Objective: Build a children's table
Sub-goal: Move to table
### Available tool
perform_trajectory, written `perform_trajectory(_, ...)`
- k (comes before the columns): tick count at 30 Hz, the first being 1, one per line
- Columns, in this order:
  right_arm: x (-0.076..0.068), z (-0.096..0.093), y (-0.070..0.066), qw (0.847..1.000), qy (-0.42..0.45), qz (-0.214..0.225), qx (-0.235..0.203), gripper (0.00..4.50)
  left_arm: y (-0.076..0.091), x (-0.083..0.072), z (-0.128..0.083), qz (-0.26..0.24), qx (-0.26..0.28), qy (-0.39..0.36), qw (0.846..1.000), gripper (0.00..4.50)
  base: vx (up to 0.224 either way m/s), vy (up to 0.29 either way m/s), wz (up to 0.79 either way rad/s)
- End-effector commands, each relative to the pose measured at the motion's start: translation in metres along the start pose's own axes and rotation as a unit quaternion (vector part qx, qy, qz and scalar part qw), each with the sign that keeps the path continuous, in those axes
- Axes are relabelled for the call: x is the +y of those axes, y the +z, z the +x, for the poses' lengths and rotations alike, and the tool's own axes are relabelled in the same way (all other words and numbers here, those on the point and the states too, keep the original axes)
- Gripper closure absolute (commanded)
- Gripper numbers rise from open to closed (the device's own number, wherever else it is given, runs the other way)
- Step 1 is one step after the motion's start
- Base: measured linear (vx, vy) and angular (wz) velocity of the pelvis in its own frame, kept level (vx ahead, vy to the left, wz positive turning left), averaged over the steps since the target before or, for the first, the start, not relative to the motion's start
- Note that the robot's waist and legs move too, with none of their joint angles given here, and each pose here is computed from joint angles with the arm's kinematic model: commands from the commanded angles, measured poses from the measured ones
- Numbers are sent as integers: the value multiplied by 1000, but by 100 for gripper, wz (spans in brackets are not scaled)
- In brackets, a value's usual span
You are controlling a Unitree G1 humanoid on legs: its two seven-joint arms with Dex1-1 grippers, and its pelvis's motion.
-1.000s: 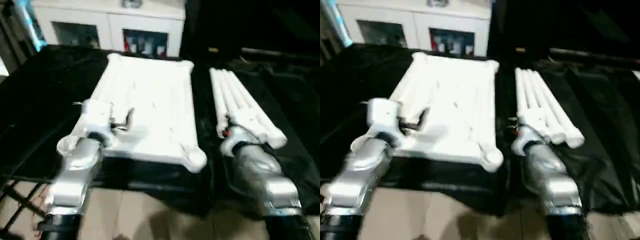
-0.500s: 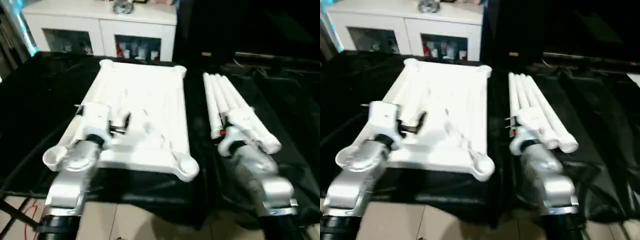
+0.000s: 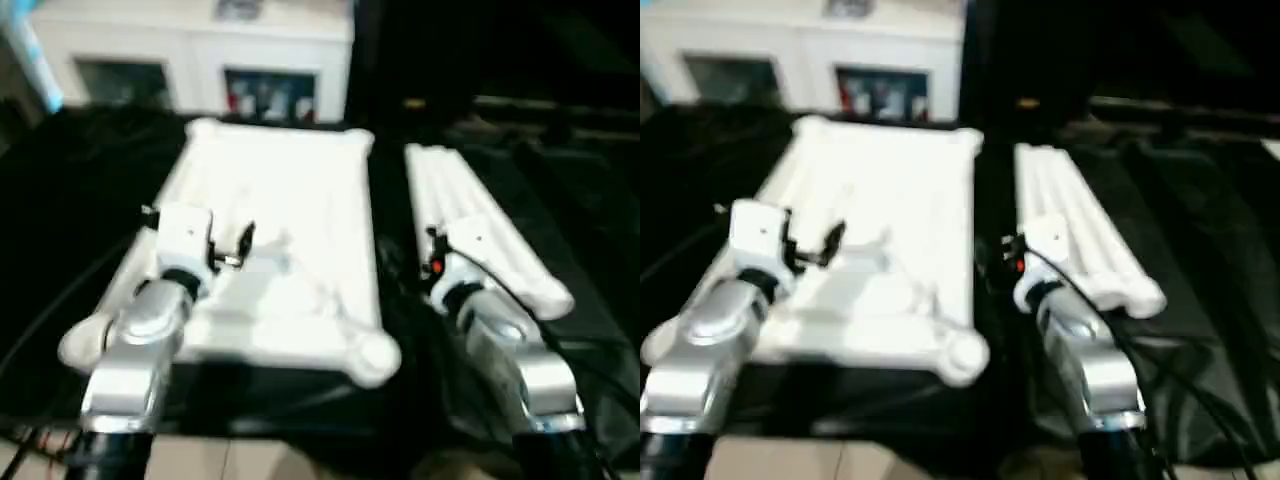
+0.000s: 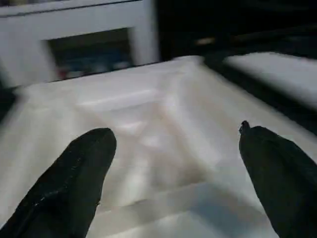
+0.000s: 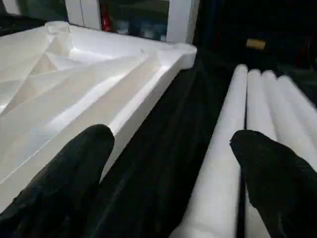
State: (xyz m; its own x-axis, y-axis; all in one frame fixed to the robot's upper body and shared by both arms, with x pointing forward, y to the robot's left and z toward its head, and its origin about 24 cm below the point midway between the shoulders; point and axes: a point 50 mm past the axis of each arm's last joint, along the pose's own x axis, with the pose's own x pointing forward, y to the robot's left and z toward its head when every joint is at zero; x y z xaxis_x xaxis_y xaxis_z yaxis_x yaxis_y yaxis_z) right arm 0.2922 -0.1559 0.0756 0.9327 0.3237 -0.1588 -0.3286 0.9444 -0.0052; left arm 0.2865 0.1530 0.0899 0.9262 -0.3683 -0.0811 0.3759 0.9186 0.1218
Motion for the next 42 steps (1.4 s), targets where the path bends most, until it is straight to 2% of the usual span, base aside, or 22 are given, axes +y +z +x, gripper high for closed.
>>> perform_trajectory(1,8,2,7,999,52,-2,-11,16,6,-2,-5,13,-10,-61,998,0,-19,-57,-5)
perform_trajectory(2,5,0,10,996,86,-14,-8,16,5,-6,-7,21,-3,-117,993,0,0,0,0)
perform_trajectory(4,3,-1,11,994,104,-29,0,16,3,-7,-7,25,15,-152,988,0,0,0,0)
perform_trajectory(5,0,-2,12,991,122,-46,9,16,0,-10,-9,31,34,-194,980,0,0,0,0)
perform_trajectory(7,-1,-2,12,990,130,-55,12,16,-1,-11,-10,34,41,-218,974,0,0,0,0)
perform_trajectory(8,-3,-4,13,986,154,-68,21,16,-3,-13,-12,52,57,-262,962,0,-70,29,0)
perform_trajectory(11,-5,-9,14,974,203,-92,42,16,-5,-15,-12,98,75,-318,940,0,-64,22,1)
perform_trajectory(16,-5,-25,15,945,298,-114,76,12,-2,-22,-14,115,88,-415,898,48,-22,5,0)
perform_trajectory(17,-4,-29,16,937,318,-118,84,12,-3,-28,-16,112,103,-443,884,61,0,0,0)
perform_trajectory(20,-4,-32,18,933,327,-123,86,12,-5,-35,-17,114,114,-463,871,74,0,0,0)
perform_trajectory(22,-5,-33,19,931,330,-128,89,12,-10,-41,-19,111,138,-478,860,107,0,0,0)
perform_trajectory(23,-5,-34,18,930,332,-129,93,12,-11,-43,-19,108,147,-482,857,107,0,0,0)
perform_trajectory(26,-5,-36,18,923,347,-127,106,12,-14,-45,-18,100,165,-495,847,122,0,0,0)
perform_trajectory(29,-4,-39,18,915,366,-124,120,12,-18,-43,-14,110,179,-491,846,157,0,0,0)
perform_trajectory(30,-3,-43,17,906,382,-127,131,12,-21,-41,-12,123,188,-486,845,158,0,0,0)
perform_trajectory(32,-2,-44,16,902,389,-129,135,12,-22,-40,-12,127,191,-483,845,168,0,0,0)
perform_trajectory(33,-1,-47,14,894,400,-138,147,12,-24,-38,-10,136,199,-480,844,168,0,0,0)
perform_trajectory(34,-1,-48,13,893,401,-141,149,12,-25,-37,-9,136,201,-478,844,195,0,0,0)
perform_trajectory(37,-1,-48,11,891,403,-144,154,12,-26,-36,-7,137,204,-475,845,201,0,0,0)
perform_trajectory(40,-1,-47,11,890,400,-150,156,12,-26,-37,-2,141,198,-468,849,245,0,0,0)
perform_trajectory(42,-1,-47,11,890,400,-152,156,12,-26,-39,0,138,196,-471,849,243,0,0,0)
